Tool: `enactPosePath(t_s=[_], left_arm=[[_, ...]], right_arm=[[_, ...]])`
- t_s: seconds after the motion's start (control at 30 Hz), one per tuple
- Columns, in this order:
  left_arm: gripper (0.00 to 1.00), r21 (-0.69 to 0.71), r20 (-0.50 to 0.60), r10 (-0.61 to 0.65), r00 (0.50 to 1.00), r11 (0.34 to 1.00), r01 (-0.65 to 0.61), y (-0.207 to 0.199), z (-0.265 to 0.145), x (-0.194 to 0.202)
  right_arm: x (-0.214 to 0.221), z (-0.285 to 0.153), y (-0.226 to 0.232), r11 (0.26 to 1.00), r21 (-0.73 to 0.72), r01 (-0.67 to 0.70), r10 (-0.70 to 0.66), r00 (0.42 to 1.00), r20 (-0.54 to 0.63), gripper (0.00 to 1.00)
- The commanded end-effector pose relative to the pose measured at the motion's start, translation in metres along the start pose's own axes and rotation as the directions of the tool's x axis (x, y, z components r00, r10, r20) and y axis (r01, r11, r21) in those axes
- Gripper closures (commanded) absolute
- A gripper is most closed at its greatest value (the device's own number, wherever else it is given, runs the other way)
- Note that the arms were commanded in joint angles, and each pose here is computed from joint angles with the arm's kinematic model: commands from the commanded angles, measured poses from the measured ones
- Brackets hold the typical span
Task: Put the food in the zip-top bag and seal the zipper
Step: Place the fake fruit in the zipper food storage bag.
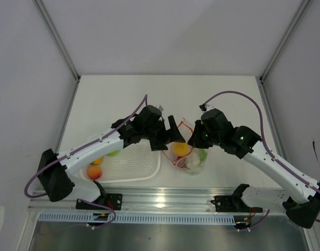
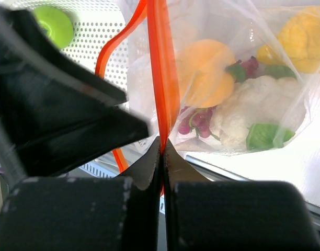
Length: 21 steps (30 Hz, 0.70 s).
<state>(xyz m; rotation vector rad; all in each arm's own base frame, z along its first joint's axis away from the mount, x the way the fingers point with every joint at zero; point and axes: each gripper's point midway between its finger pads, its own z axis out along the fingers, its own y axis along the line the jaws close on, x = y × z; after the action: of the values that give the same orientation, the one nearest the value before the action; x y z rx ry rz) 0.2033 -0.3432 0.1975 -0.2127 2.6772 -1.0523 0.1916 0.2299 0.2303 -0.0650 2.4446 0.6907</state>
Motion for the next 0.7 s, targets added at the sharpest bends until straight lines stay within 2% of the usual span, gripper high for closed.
enactPosePath(t_s=[0.0,0.03,0.2,0.27,0.37,0.43,0.5,0.6,0.67], left_arm=[[0.00,0.173,0.087,0.116,0.989,0.976,-0.130,-0.018,-0.033,0.002],[0.00,0.214,0.135,0.152,0.979,0.960,-0.178,-0.025,-0.052,0.001],[0.01,0.228,0.253,0.282,0.925,0.912,-0.340,-0.017,-0.094,0.004],[0.01,0.189,0.333,0.311,0.890,0.903,-0.386,-0.006,-0.119,0.000],[0.01,0.038,0.437,0.312,0.844,0.931,-0.364,0.028,-0.137,-0.019],[0.00,-0.068,0.460,0.310,0.832,0.947,-0.315,0.062,-0.144,-0.024],[0.01,-0.218,0.522,0.251,0.815,0.963,-0.158,0.104,-0.154,-0.045],[0.01,-0.354,0.509,0.192,0.839,0.935,0.000,0.153,-0.155,-0.050],[0.00,-0.444,0.493,0.133,0.859,0.888,0.117,0.187,-0.153,-0.055]], right_arm=[[-0.008,-0.007,0.005,1.000,-0.017,-0.004,0.004,0.999,0.035,1.00],[-0.008,-0.008,0.004,1.000,-0.014,-0.002,0.003,0.999,0.036,1.00],[-0.003,-0.008,0.000,1.000,-0.006,0.000,0.000,1.000,0.029,1.00],[-0.002,-0.007,-0.001,1.000,-0.005,0.000,0.000,1.000,0.028,1.00],[-0.001,-0.006,0.000,1.000,-0.010,0.000,0.001,1.000,0.023,1.00],[-0.002,-0.005,0.003,1.000,-0.025,0.002,-0.001,1.000,0.026,1.00],[-0.002,-0.003,0.006,0.999,-0.031,0.007,-0.006,1.000,0.020,1.00],[-0.005,-0.003,0.010,0.999,-0.038,0.015,-0.015,1.000,0.019,1.00],[-0.006,-0.003,0.012,0.999,-0.040,0.022,-0.021,1.000,0.019,1.00]])
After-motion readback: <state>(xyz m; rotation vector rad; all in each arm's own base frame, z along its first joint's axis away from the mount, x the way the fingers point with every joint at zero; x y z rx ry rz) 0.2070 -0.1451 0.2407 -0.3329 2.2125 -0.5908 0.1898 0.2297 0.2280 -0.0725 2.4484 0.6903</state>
